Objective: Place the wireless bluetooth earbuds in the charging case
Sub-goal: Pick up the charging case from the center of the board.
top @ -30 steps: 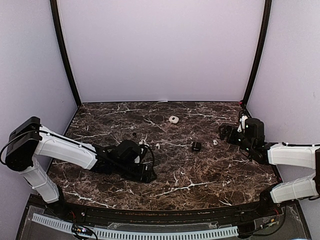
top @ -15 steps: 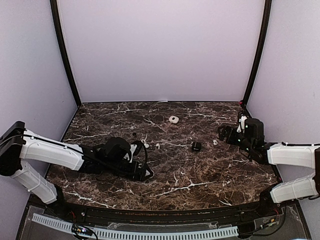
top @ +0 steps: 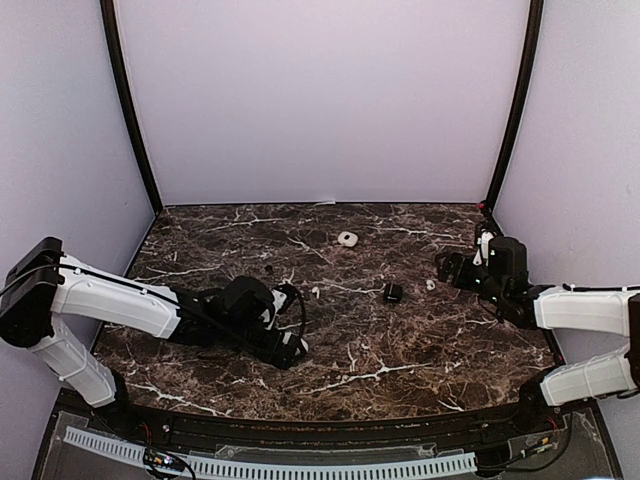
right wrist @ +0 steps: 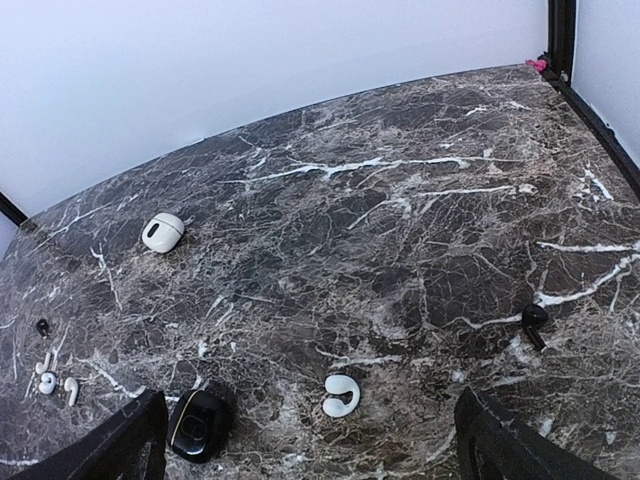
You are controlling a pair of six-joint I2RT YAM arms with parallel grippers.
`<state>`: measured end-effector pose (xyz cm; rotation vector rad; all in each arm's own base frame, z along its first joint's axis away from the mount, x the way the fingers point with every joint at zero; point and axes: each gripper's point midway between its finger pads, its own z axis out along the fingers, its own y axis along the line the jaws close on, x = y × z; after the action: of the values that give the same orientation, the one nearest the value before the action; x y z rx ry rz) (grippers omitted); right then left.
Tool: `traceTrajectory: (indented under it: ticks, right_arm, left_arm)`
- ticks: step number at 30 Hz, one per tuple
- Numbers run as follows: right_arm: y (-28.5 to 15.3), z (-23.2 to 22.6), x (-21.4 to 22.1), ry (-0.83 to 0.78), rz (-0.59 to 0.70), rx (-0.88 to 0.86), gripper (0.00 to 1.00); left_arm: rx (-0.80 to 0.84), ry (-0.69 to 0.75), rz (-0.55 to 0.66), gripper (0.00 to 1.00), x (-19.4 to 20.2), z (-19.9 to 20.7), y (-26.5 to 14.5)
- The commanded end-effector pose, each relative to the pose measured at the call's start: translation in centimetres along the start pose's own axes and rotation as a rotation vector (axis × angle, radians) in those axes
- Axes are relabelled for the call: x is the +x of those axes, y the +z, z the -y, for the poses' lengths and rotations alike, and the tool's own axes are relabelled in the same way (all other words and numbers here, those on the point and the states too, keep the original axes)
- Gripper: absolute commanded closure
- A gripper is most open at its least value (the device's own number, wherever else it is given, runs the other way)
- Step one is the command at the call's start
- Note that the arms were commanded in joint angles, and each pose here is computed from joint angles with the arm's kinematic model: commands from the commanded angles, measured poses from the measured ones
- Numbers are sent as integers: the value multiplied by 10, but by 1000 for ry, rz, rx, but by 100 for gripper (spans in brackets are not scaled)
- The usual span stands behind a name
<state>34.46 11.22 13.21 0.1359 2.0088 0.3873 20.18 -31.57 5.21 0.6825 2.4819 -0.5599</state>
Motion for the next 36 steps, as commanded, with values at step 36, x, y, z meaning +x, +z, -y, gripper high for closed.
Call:
traceTrajectory:
  ticks: [36]
  right_arm:
    - [3,-8,-5,-11,20,-35,0]
  left_arm:
    - [-109,209,-89,1,5,-6,36]
